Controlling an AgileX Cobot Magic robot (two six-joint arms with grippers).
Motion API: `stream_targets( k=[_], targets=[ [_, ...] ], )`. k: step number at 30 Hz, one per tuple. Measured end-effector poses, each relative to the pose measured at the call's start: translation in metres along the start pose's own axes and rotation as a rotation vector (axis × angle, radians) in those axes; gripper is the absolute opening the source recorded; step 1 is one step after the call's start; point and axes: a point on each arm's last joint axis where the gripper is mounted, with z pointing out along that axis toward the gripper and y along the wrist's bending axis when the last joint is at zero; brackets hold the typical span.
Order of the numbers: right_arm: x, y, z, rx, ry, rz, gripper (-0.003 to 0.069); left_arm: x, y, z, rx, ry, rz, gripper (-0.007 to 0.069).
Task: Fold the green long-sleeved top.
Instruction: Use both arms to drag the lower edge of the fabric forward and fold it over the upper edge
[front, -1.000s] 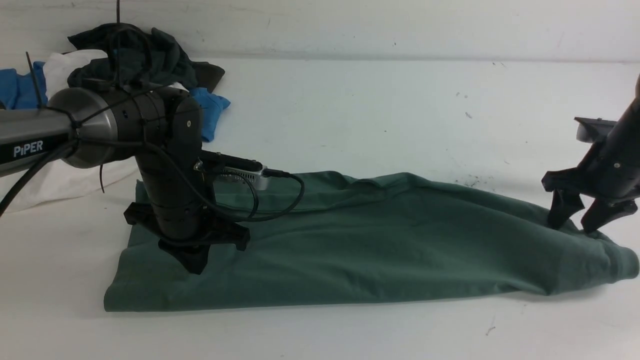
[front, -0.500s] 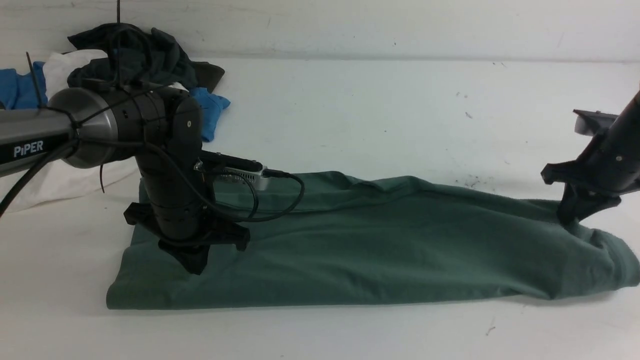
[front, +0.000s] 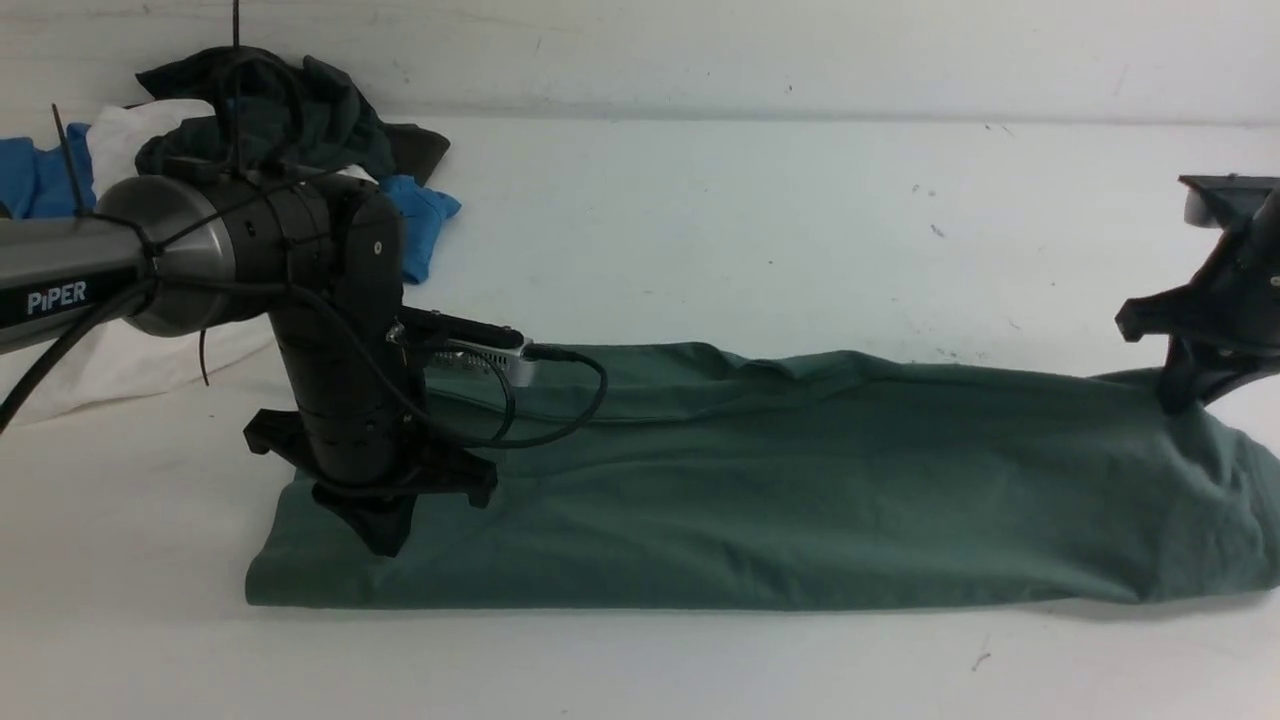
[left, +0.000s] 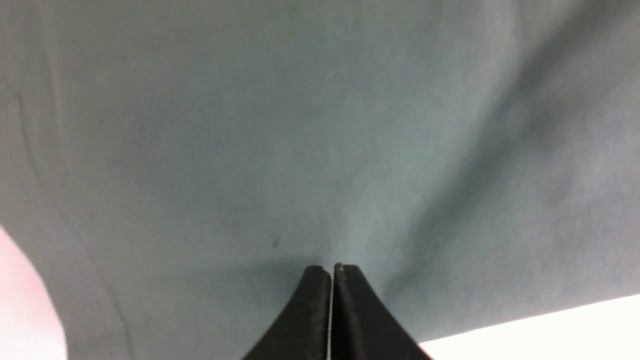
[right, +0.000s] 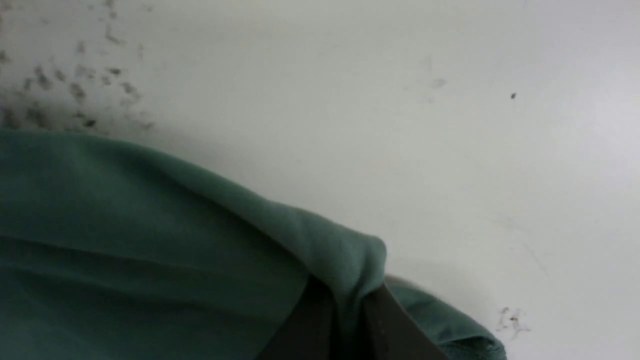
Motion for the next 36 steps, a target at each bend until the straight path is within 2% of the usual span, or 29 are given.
stream_targets(
  k=[4,7,8,11,14,18,20,22,23,24,25,27,29,31,36],
  targets=[
    [-0.002,-0.004,0.006,0.032,-0.003,0.017,0.0095,0.000,0.000,0.000,0.001,0.003,0.000,-0.0004],
    [-0.004,-0.009,0.008,0.093,-0.008,0.062,0.0211,0.001,0.000,0.000,0.000,0.007,0.001,-0.0004],
    [-0.003,-0.010,0.008,0.101,-0.005,0.073,0.0218,0.000,0.000,0.000,0.001,0.005,0.002,-0.0004],
    [-0.007,-0.014,-0.004,0.155,-0.021,0.136,0.0303,-0.001,0.000,-0.006,0.000,0.018,0.002,-0.0004],
    [-0.007,-0.013,-0.029,0.171,-0.084,0.139,0.0335,-0.007,-0.001,-0.016,0.002,-0.008,-0.005,-0.0004],
    [-0.002,-0.006,-0.064,0.160,-0.166,0.139,0.0340,-0.017,-0.002,-0.032,0.008,-0.065,-0.007,-0.0004],
    [0.002,-0.001,-0.081,0.114,-0.205,0.156,0.0330,-0.021,-0.003,-0.040,0.017,-0.085,-0.009,-0.0004],
    [0.005,0.014,-0.095,-0.006,-0.239,0.142,0.0282,-0.031,-0.007,-0.047,0.049,-0.125,-0.020,-0.0004],
    [0.005,0.017,-0.096,-0.015,-0.242,0.133,0.0271,-0.032,-0.007,-0.048,0.053,-0.127,-0.021,-0.0004],
    [0.004,0.032,-0.097,-0.093,-0.250,0.073,0.0225,-0.042,-0.011,-0.048,0.089,-0.143,-0.021,-0.0004],
    [0.003,0.034,-0.097,-0.100,-0.251,0.055,0.0209,-0.043,-0.011,-0.048,0.089,-0.144,-0.021,-0.0004],
    [0.002,0.061,-0.097,-0.187,-0.260,-0.053,0.0111,-0.060,-0.017,-0.039,0.145,-0.134,0.016,-0.0004],
    [0.002,0.080,-0.097,-0.228,-0.263,-0.121,0.0035,-0.073,-0.021,-0.032,0.172,-0.125,0.063,-0.0004],
    [0.003,0.095,-0.097,-0.254,-0.263,-0.171,0.0000,-0.088,-0.022,-0.020,0.182,-0.113,0.094,-0.0004],
    [0.004,0.107,-0.097,-0.266,-0.259,-0.202,-0.0013,-0.112,-0.024,0.005,0.186,-0.112,0.106,-0.0004]
  ],
)
